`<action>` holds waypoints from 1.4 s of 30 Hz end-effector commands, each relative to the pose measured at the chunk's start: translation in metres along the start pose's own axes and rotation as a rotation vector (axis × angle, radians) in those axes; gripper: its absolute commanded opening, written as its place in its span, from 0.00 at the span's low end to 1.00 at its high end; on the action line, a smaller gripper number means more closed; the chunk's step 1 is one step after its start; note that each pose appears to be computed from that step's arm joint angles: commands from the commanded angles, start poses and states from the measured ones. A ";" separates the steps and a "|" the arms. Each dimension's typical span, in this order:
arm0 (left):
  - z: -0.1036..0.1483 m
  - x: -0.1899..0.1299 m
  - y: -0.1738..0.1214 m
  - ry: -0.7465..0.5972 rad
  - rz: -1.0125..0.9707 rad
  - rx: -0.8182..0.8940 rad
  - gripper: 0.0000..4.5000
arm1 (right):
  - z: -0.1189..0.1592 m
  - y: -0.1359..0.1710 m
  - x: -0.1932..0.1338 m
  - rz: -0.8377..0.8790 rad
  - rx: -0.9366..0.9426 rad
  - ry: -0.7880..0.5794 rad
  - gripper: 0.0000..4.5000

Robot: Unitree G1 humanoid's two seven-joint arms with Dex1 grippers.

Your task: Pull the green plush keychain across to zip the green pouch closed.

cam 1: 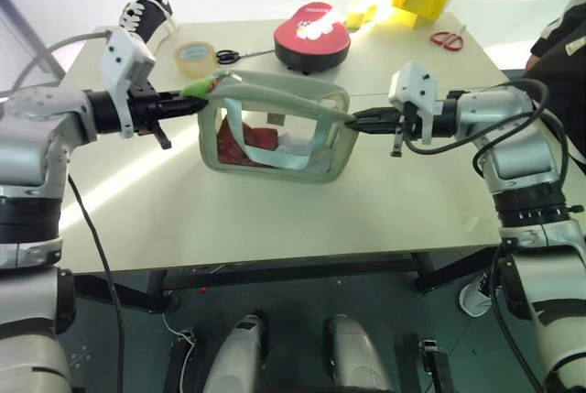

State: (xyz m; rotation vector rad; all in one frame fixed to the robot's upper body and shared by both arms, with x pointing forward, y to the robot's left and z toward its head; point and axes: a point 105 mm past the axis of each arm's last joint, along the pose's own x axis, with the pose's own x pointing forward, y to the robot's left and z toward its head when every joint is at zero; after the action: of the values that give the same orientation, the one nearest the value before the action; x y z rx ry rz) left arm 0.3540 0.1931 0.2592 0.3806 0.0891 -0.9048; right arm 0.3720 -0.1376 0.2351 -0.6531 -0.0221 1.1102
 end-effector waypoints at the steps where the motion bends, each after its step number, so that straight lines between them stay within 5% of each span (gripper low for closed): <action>1: 0.009 -0.002 -0.011 0.005 -0.070 0.080 0.01 | 0.028 -0.008 0.001 -0.010 -0.088 -0.059 0.00; 11: -0.024 -0.018 -0.009 0.094 -0.026 0.090 0.01 | 0.033 -0.003 0.003 0.015 -0.099 -0.066 0.00; 12: -0.024 -0.019 -0.009 0.093 -0.027 0.087 0.17 | 0.033 -0.002 0.003 0.018 -0.099 -0.067 0.00; 16: -0.018 -0.024 -0.007 0.081 -0.008 0.070 0.53 | 0.034 -0.003 0.005 0.022 -0.098 -0.068 0.00; 23: -0.006 -0.034 -0.002 0.048 0.008 0.028 0.53 | 0.031 -0.004 0.005 0.019 -0.096 -0.062 0.00; 26: -0.006 -0.035 -0.001 0.051 0.007 0.022 0.34 | 0.031 -0.004 0.005 0.018 -0.094 -0.062 0.00; 29: -0.006 -0.036 -0.002 0.052 -0.003 0.023 0.01 | 0.031 -0.004 0.005 0.017 -0.094 -0.062 0.00; 38: 0.028 -0.013 0.026 -0.069 0.123 0.174 0.01 | 0.033 -0.002 0.007 0.020 -0.095 -0.068 0.00; 42: 0.043 0.008 0.013 -0.102 0.041 0.244 0.01 | 0.035 -0.001 0.009 0.026 -0.096 -0.075 0.00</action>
State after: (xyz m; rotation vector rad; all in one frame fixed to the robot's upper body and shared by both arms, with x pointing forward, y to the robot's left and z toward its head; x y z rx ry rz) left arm 0.3695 0.1887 0.2897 0.5048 -0.0718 -0.8664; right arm 0.3702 -0.1220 0.2419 -0.6620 -0.0582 1.1533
